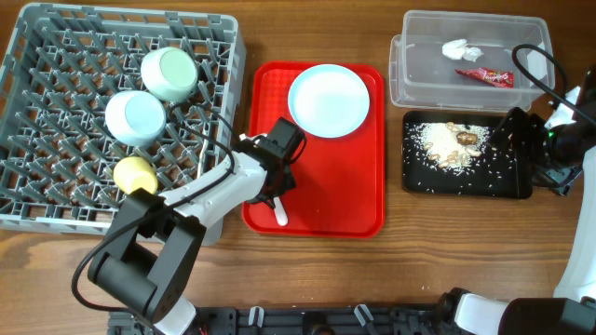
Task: Sort waste into correct bins and load items into the dishwasher rack
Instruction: 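Reach the left gripper back to the tray and grasp the white fork, then carry the white fork to the dish rack and drop it in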
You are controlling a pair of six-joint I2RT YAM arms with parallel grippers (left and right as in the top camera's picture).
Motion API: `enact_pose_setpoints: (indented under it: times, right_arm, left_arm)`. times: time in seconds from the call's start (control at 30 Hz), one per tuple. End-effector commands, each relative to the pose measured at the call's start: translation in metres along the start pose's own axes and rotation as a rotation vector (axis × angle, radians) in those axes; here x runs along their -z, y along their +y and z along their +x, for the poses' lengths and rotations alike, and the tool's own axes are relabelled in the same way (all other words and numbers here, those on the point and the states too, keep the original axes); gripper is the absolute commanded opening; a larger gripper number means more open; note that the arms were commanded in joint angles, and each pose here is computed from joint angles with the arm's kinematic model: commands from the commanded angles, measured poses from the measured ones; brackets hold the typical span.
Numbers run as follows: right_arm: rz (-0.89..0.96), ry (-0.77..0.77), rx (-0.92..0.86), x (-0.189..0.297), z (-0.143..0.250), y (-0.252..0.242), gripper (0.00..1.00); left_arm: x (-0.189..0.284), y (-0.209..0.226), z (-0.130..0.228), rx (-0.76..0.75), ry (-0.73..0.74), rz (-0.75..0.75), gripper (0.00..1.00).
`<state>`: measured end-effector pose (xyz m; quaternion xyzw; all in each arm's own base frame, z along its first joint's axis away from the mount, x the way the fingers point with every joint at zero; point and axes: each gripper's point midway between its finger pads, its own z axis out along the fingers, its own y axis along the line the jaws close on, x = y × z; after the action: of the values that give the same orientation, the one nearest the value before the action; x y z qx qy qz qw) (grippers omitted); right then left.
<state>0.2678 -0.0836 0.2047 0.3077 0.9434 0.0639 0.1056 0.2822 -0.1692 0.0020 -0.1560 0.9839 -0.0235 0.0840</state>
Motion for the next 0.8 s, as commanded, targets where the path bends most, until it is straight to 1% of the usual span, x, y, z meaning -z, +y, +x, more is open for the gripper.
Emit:
enact_pose_setpoints:
  times: [0.0, 0.13, 0.2, 0.27, 0.3, 0.4, 0.5, 0.57, 0.67, 0.77]
  right_arm:
    - [-0.024, -0.032, 0.022, 0.010, -0.002, 0.004, 1.00]
    - [-0.024, -0.032, 0.022, 0.010, -0.002, 0.004, 1.00]
    - [-0.024, -0.033, 0.023, 0.010, -0.002, 0.004, 1.00]
    - [-0.024, -0.033, 0.023, 0.010, -0.002, 0.004, 1.00]
    - [-0.024, -0.033, 0.023, 0.010, -0.002, 0.004, 1.00]
    - [-0.024, -0.033, 0.023, 0.010, -0.002, 0.004, 1.00]
    - [-0.024, -0.033, 0.024, 0.010, -0.002, 0.004, 1.00]
    - [-0.024, -0.033, 0.023, 0.010, -0.002, 0.004, 1.00]
    - [-0.025, -0.035, 0.024, 0.010, -0.003, 0.004, 1.00]
    - [-0.026, -0.038, 0.024, 0.010, -0.003, 0.004, 1.00]
  left_arm:
    - [0.022, -0.018, -0.019, -0.131, -0.070, 0.050, 0.04]
    - [0.071, -0.034, -0.044, -0.277, -0.132, 0.090, 0.04]
    - [0.098, -0.033, -0.062, -0.300, -0.154, 0.091, 0.04]
    - [0.137, -0.020, -0.100, -0.292, -0.201, 0.088, 0.04]
    - [0.143, -0.016, -0.109, -0.291, -0.214, 0.087, 0.04]
    - [0.152, 0.002, -0.131, -0.289, -0.245, 0.073, 0.04]
    - [0.151, 0.030, -0.150, -0.215, -0.251, 0.048, 0.04]
    - [0.149, 0.046, -0.160, -0.221, -0.254, 0.026, 0.04]
    - [0.146, 0.063, -0.171, -0.218, -0.256, 0.010, 0.04]
    - [0.133, 0.073, -0.173, -0.240, -0.223, -0.014, 0.04]
